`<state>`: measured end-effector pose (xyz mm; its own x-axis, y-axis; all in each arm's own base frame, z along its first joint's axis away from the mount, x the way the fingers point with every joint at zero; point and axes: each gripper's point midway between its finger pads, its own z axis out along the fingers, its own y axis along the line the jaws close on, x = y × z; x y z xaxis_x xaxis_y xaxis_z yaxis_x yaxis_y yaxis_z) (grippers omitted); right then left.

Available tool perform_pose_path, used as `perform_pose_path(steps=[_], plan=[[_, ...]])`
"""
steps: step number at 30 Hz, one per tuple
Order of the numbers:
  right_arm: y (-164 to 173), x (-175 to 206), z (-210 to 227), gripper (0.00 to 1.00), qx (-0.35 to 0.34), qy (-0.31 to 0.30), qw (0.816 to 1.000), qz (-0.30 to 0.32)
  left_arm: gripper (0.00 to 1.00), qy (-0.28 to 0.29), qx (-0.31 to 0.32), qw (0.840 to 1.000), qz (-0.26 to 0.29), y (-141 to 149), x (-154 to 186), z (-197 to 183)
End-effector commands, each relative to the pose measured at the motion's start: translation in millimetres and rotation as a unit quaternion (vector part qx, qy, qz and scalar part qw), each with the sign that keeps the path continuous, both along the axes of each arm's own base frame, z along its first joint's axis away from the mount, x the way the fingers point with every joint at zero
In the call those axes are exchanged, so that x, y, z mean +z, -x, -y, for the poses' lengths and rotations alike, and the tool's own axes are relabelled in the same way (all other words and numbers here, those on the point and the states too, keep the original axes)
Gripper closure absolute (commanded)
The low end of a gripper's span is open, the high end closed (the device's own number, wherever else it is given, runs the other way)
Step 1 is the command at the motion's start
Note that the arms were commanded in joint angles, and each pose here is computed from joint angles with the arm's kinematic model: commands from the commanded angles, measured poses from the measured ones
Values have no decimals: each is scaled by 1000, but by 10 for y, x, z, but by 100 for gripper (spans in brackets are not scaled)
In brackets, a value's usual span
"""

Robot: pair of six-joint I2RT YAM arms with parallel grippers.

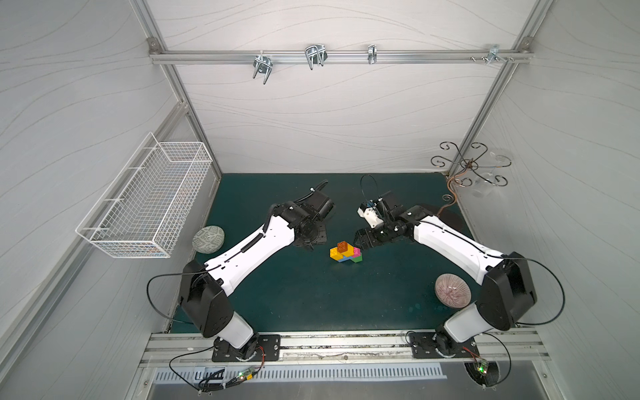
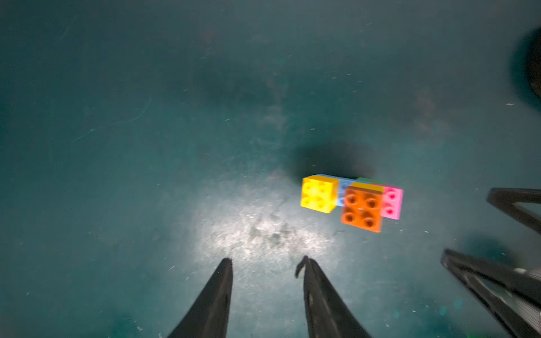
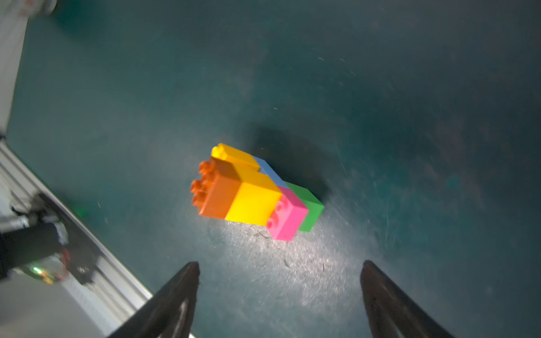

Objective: Assemble the number 4 with lego
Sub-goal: Adjust the lego brick at the center of the board.

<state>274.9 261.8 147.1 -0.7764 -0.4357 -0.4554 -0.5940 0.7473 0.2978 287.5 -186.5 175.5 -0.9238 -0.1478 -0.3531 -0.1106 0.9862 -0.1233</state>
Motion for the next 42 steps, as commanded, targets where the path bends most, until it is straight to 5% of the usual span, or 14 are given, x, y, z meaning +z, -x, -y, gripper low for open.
perform_pose_path(steps=[1,6,24,42], plan=[[-31,110,-133,6,76,-27,993,88,56,17,11,1000,13,-9,16,-89],[-12,8,-188,1,149,-26,976,155,54,19,7,1000,10,59,-58,-177],[-7,-376,-501,1,246,-11,959,140,53,33,10,999,5,73,-148,-228],[-228,-482,-490,43,209,-56,975,59,53,41,14,999,0,19,-171,-248]])
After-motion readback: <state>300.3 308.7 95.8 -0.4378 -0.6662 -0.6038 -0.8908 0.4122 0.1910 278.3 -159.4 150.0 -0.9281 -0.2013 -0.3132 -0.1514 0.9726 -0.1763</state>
